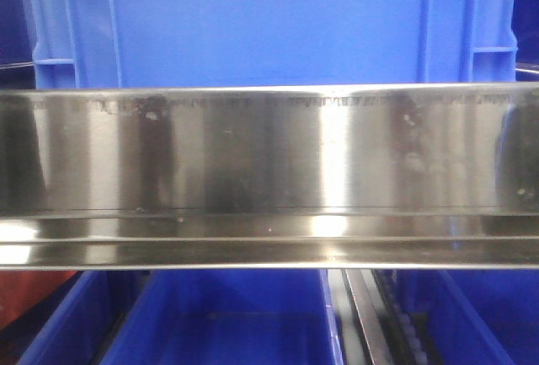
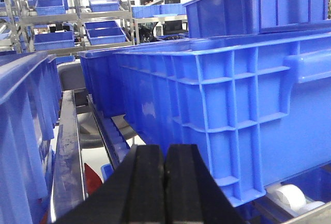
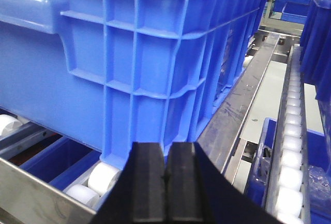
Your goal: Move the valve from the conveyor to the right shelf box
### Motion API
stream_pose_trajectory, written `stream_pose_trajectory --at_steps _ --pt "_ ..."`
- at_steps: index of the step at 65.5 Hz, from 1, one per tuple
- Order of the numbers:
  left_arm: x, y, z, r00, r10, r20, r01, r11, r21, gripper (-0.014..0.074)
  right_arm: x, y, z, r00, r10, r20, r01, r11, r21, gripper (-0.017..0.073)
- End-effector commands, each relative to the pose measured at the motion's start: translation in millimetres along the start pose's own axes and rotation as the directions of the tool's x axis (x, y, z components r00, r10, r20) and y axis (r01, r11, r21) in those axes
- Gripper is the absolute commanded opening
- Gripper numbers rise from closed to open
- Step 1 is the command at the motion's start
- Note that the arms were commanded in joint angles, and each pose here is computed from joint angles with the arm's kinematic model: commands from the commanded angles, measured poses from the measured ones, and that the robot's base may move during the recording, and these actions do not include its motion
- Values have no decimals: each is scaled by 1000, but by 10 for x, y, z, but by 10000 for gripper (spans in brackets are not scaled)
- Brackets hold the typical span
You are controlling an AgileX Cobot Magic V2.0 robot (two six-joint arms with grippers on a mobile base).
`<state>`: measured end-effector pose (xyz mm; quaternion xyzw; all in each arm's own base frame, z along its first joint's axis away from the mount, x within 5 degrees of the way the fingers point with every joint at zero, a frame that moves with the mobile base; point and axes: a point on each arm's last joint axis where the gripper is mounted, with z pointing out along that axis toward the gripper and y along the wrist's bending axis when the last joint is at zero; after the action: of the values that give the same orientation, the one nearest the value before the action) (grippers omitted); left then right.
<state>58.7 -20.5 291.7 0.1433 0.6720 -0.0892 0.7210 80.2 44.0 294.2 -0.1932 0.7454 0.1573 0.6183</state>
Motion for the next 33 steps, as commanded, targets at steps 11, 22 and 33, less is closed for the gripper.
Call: stream_pose_trajectory --at_steps 11,22,33 --pt "-16 5 -9 1000 -15 27 16 1000 -8 -111 -24 -4 -9 999 -10 31 10 1000 5 -158" --pt "-16 5 -9 1000 -15 27 16 1000 -8 -111 -24 -4 -9 999 -10 31 10 1000 5 -158" --pt "-16 5 -9 1000 -15 27 16 1000 -8 -111 -24 -4 -9 999 -10 31 10 1000 5 -158"
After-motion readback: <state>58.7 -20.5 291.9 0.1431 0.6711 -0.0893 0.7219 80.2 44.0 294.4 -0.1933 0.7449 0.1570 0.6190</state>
